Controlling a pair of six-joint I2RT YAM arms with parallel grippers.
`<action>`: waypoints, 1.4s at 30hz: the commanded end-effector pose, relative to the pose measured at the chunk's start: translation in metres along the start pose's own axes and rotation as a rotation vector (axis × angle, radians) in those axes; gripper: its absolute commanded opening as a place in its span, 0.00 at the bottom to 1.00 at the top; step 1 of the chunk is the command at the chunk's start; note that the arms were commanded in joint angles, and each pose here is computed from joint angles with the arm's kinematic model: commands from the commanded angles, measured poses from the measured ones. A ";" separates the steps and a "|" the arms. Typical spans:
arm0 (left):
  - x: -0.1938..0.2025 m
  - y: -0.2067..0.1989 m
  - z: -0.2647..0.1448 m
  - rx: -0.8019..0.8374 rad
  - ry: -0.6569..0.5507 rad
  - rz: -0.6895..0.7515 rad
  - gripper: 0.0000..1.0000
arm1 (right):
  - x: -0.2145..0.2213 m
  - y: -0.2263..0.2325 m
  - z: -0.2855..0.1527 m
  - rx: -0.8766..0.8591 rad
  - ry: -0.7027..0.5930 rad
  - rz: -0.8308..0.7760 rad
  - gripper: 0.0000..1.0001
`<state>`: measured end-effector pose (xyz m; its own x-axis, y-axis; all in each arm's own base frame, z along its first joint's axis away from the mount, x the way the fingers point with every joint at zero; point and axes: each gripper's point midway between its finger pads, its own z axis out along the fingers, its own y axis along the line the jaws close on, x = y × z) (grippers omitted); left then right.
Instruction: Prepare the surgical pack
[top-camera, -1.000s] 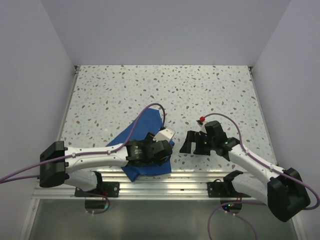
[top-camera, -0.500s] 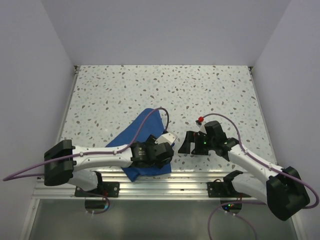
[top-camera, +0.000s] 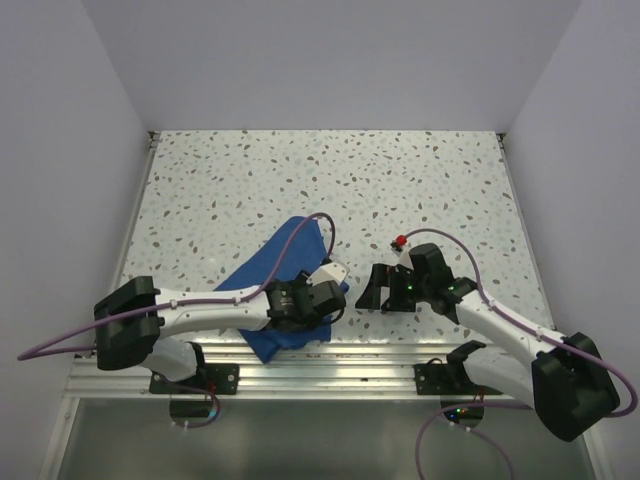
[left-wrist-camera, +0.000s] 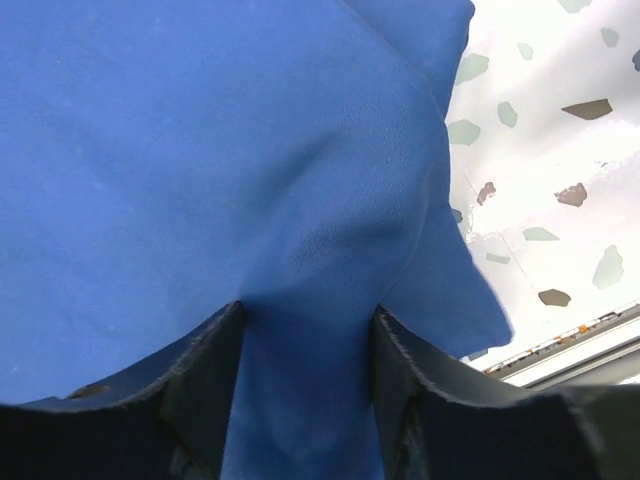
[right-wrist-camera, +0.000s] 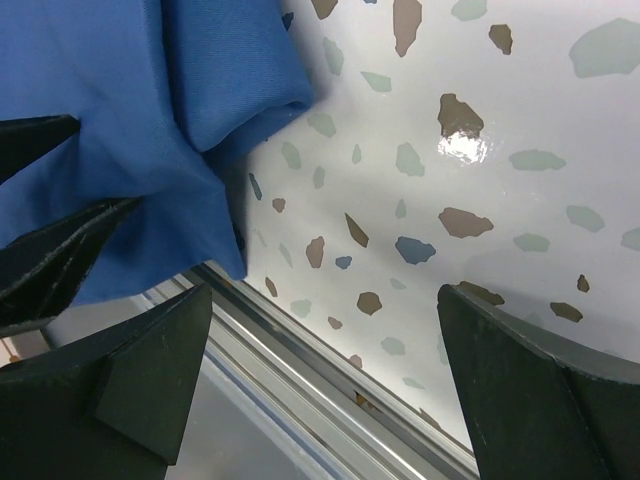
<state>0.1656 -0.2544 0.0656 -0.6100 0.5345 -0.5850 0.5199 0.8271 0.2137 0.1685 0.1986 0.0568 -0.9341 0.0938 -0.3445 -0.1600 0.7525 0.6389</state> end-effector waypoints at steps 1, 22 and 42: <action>-0.011 0.018 -0.001 -0.059 -0.050 -0.017 0.53 | -0.005 0.008 0.001 -0.047 -0.013 -0.007 0.99; -0.035 0.026 -0.007 -0.089 -0.106 -0.037 0.00 | 0.001 0.090 0.036 -0.282 -0.054 0.151 0.76; -0.071 0.021 -0.040 0.021 -0.226 -0.075 0.00 | 0.013 0.170 0.082 -0.500 -0.027 0.255 0.00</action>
<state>0.1803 -0.2470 0.0980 -0.5606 0.5227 -0.6422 0.5156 0.8272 0.2232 0.1420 0.3568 0.0717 -0.9705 0.2013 -0.1327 -0.0331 0.4341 0.9002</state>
